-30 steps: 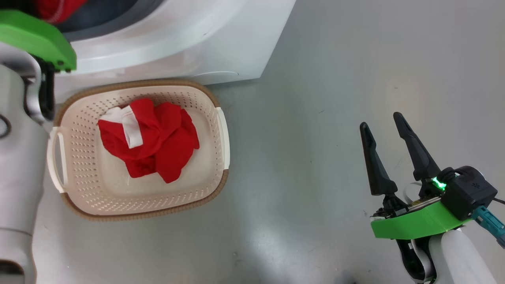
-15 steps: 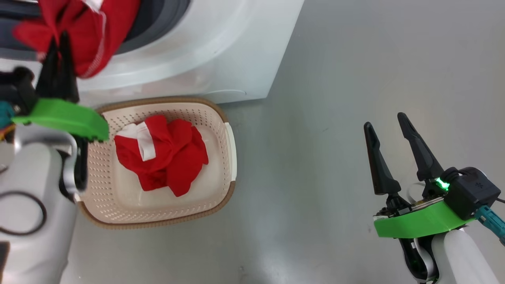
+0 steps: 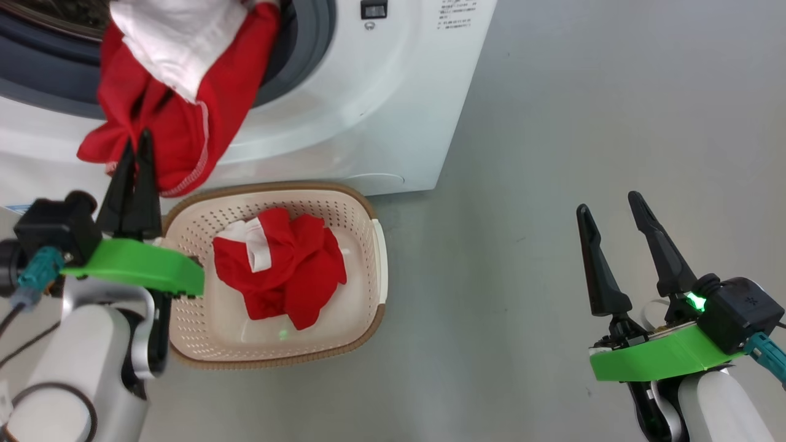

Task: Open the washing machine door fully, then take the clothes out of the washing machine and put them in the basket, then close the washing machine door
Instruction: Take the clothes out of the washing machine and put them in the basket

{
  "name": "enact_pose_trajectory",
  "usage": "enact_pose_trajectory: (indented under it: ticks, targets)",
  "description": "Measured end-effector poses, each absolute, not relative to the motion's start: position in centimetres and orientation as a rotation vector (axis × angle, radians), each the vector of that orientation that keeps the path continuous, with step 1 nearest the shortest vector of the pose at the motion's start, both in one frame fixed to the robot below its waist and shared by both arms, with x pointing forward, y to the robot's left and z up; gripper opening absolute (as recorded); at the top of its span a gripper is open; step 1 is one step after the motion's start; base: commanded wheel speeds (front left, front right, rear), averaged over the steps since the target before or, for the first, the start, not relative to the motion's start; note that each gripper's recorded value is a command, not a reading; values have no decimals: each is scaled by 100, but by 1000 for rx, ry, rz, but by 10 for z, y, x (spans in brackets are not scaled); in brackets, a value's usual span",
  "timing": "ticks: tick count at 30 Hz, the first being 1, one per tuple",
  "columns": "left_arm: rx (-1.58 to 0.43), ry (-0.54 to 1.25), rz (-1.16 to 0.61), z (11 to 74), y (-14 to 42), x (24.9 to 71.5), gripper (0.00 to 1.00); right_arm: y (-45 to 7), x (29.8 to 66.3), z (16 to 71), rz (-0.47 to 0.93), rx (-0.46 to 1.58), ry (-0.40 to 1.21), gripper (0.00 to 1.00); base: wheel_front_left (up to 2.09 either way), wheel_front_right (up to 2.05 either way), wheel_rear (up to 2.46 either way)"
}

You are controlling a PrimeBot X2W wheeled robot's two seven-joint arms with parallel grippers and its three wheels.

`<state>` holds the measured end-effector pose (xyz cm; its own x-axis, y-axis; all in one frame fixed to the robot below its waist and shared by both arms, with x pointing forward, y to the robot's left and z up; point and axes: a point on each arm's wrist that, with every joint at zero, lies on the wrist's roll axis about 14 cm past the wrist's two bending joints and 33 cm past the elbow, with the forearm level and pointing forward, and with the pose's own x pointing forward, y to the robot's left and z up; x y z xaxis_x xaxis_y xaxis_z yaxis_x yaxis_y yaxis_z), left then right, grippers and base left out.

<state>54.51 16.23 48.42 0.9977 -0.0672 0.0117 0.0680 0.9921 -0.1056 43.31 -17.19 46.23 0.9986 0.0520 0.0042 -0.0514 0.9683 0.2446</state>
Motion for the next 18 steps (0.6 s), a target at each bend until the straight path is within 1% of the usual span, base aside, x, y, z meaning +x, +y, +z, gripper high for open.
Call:
enact_pose_trajectory:
  ticks: [6, 18]
  targets:
    - [-112, -22, -79, 497, 160, 525, 0, -171, 429, 472, 56, 248, -21, 100, 0, 0, 0]
    - [-130, -50, -72, 523, 157, 474, 0, -179, 407, 491, 36, 246, -60, 100, 0, 0, 0]
